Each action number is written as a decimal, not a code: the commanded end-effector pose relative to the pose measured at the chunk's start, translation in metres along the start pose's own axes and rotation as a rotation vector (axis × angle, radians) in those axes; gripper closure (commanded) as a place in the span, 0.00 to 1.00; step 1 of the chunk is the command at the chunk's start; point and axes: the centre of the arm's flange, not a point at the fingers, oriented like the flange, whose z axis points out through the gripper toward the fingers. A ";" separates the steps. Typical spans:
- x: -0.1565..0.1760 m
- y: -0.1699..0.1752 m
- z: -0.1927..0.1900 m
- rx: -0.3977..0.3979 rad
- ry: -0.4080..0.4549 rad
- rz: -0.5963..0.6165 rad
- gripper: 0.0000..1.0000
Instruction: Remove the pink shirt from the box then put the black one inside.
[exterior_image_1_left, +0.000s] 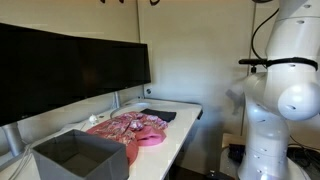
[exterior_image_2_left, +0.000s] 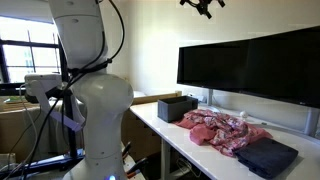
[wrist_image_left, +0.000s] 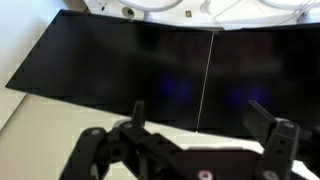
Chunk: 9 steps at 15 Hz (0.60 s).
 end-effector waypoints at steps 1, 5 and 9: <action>-0.050 -0.025 0.048 0.085 -0.154 -0.075 0.00; -0.047 -0.049 0.063 0.083 -0.193 -0.083 0.00; -0.053 -0.055 0.069 0.087 -0.214 -0.097 0.00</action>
